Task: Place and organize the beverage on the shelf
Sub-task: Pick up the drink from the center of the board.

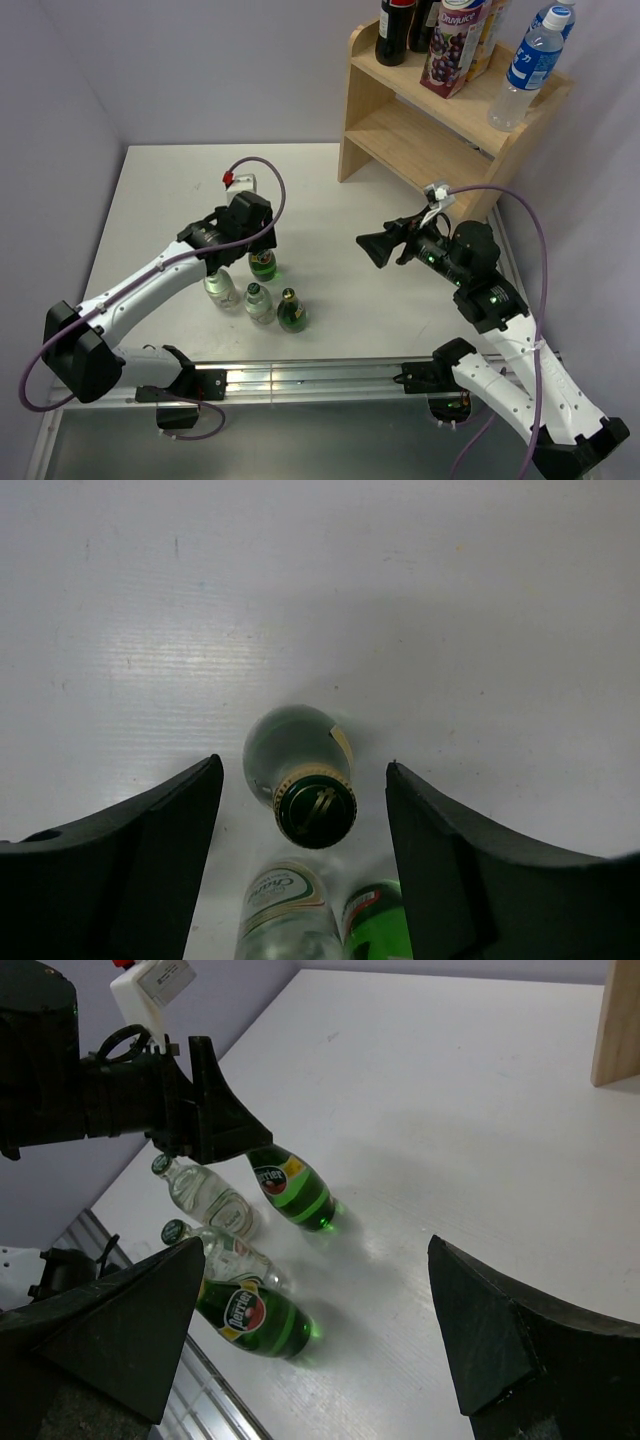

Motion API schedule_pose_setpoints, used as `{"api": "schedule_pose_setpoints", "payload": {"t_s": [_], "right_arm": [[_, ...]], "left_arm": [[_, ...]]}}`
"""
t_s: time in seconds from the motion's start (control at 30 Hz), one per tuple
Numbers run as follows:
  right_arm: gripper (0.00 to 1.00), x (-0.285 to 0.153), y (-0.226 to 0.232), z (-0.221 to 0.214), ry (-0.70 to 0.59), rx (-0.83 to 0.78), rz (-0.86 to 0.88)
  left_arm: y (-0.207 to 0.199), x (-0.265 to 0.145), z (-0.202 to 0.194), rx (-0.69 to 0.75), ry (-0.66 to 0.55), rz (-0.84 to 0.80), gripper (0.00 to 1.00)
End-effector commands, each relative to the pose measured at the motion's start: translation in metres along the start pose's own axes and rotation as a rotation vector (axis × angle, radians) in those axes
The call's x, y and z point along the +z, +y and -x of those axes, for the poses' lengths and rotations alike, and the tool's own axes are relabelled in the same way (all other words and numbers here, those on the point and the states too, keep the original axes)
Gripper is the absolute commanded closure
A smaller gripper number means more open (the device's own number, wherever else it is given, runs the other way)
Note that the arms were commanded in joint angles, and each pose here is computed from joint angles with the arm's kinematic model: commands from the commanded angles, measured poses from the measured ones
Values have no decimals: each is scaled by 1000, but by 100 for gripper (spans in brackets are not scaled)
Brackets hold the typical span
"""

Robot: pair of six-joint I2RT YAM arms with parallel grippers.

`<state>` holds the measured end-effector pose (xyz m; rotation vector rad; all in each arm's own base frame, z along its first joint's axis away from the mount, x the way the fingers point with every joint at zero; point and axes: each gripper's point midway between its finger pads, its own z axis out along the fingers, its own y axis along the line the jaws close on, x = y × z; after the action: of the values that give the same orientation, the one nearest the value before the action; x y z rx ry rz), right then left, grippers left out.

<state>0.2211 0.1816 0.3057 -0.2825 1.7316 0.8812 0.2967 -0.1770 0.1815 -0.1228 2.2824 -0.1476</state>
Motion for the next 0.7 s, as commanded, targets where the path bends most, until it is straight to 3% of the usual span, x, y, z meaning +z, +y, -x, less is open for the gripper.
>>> {"api": "schedule_pose_setpoints", "payload": {"t_s": [0.0,0.17,0.23,0.37,0.67], "right_arm": [[1,3,1,-1,-13,-30,21],[1,6,2,0,-1,-15,20],[1,4,3,0,-9,-15,31],[1,5,3,-5,-16,-25,45],[2,18,9,-7,-21,15,109]], "left_arm": [[-8,7,14,-19,-46,5,28],[-9,14,12,2,-19,40,42],[-4,13,15,1,-34,63,56],[-3,10,22,0,-43,76,100],[-21,-3,60,-4,-122,18,100]]}}
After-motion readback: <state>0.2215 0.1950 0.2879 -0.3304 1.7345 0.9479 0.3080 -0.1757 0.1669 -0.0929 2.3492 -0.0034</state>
